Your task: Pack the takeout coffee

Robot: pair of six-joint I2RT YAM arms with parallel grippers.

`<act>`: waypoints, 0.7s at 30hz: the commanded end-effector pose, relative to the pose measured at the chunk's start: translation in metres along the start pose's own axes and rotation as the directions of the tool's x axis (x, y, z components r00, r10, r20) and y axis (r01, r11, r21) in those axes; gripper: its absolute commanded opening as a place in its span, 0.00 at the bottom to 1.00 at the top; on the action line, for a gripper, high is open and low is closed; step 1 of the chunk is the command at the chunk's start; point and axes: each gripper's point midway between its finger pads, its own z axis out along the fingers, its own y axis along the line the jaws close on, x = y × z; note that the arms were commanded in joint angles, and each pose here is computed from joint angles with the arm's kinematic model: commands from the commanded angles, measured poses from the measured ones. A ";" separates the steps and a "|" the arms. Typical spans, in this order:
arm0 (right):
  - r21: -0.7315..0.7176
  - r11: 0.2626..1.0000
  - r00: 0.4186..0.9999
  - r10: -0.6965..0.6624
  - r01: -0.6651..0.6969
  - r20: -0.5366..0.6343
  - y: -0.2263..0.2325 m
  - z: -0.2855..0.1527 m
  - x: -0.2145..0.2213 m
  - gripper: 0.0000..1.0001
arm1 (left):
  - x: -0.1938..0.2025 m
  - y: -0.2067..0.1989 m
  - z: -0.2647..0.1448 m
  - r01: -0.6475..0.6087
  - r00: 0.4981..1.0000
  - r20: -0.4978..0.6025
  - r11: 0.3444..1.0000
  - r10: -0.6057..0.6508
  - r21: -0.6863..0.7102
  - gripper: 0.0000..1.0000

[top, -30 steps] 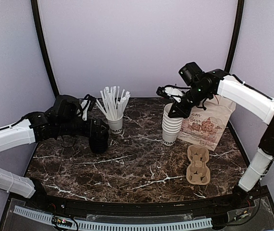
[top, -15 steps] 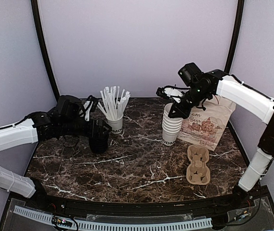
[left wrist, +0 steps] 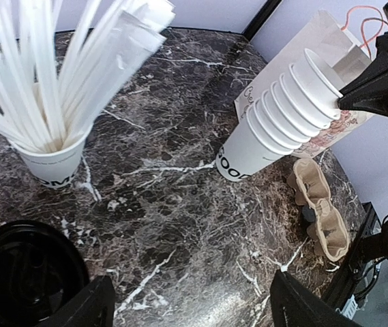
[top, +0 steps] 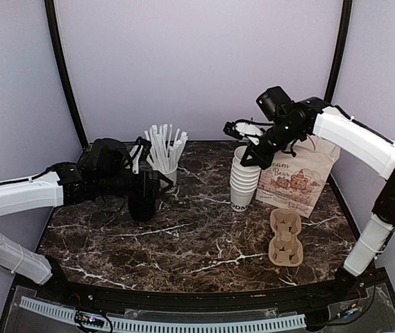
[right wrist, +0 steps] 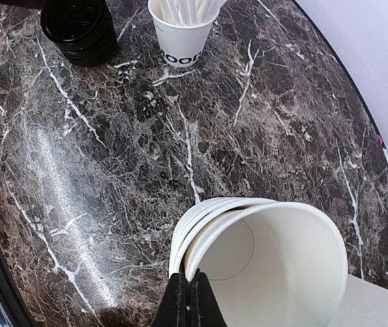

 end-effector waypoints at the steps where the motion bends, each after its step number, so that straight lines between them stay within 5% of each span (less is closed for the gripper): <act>1: 0.015 0.997 0.993 -0.071 0.070 0.096 0.016 -0.023 -0.030 0.00 | -0.012 -0.045 0.012 0.024 0.998 0.060 0.993 -0.031 0.116 0.82; 8: 0.040 0.993 0.988 -0.116 0.112 0.104 0.024 -0.030 -0.041 0.00 | -0.025 -0.094 0.027 0.095 0.988 0.093 0.959 -0.123 0.267 0.81; 21: 0.256 0.954 0.940 -0.223 0.156 0.258 0.008 -0.124 -0.086 0.00 | -0.030 -0.089 0.031 -0.006 0.996 0.094 0.984 -0.011 0.179 0.80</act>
